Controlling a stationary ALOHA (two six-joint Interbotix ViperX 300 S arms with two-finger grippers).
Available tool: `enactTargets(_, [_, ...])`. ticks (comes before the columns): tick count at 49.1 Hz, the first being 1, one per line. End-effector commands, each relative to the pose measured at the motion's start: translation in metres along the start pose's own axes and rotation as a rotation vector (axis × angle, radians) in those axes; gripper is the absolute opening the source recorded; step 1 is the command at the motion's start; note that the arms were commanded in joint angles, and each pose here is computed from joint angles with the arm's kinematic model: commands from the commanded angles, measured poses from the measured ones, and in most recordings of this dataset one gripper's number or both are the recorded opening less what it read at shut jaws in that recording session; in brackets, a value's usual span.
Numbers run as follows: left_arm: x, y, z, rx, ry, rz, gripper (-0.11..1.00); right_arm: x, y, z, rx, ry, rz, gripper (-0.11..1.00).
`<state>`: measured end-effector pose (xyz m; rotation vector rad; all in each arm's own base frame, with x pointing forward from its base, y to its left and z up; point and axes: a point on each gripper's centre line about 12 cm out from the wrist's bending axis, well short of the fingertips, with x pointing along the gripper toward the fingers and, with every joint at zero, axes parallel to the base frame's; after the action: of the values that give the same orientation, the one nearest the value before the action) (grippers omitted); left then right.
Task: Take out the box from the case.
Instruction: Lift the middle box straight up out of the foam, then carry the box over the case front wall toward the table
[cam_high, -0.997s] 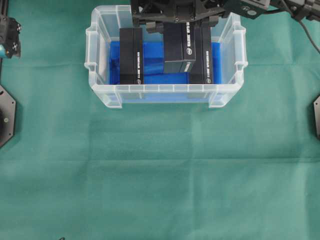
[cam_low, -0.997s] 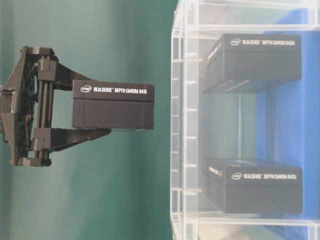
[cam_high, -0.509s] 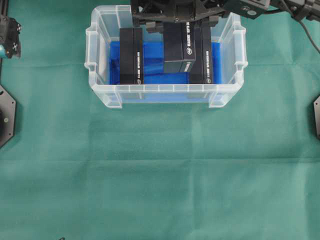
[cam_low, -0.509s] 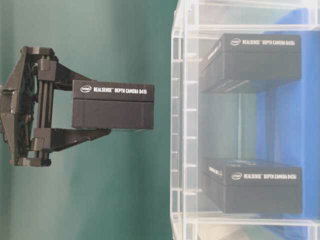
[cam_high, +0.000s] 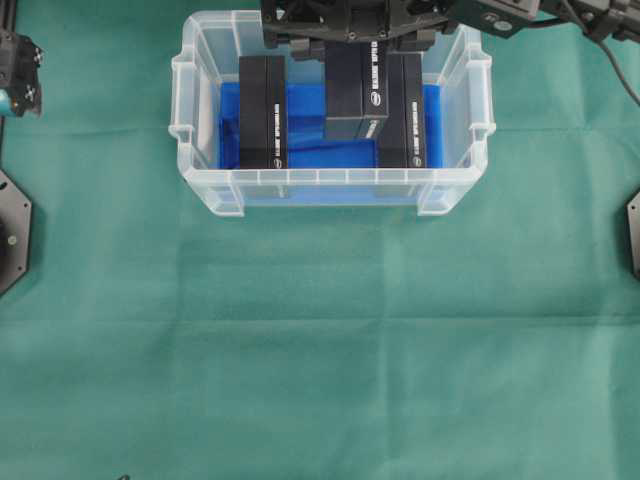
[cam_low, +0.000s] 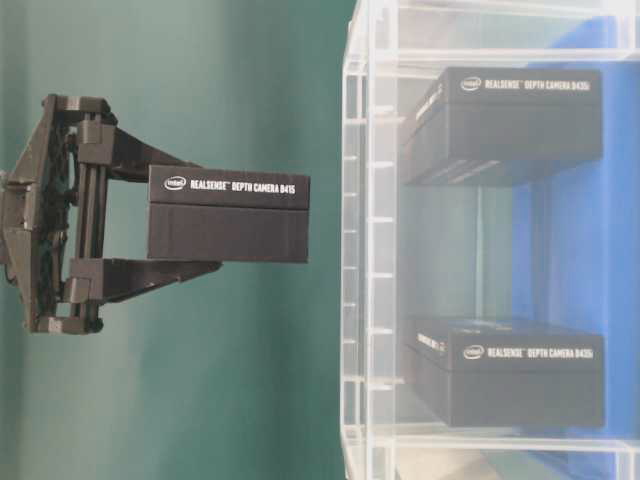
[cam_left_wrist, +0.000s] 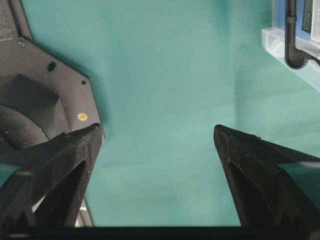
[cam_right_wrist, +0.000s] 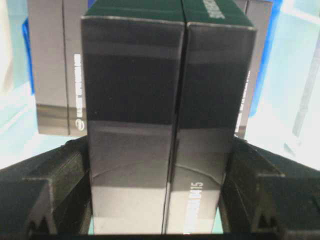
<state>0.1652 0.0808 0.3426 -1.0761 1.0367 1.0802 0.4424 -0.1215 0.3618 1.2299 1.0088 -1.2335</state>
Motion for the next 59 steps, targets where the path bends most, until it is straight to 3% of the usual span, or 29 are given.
enactTargets(1, [-0.006, -0.001, 0.002, -0.004, -0.011, -0.014, 0.98, -0.037, -0.009, 0.002, 0.008, -0.019, 0.09, 0.66])
enactTargets(25, [-0.005, 0.0, 0.001, -0.004, -0.008, -0.009, 0.98, -0.038, -0.006, -0.017, -0.024, -0.011, 0.093, 0.66])
enactTargets(45, [-0.005, 0.0, 0.001, -0.003, -0.008, -0.009, 0.98, -0.042, 0.0, -0.072, -0.048, -0.009, 0.099, 0.66])
enactTargets(59, [-0.005, 0.0, 0.001, -0.004, -0.008, -0.009, 0.98, -0.045, -0.001, -0.125, -0.049, 0.013, 0.104, 0.66])
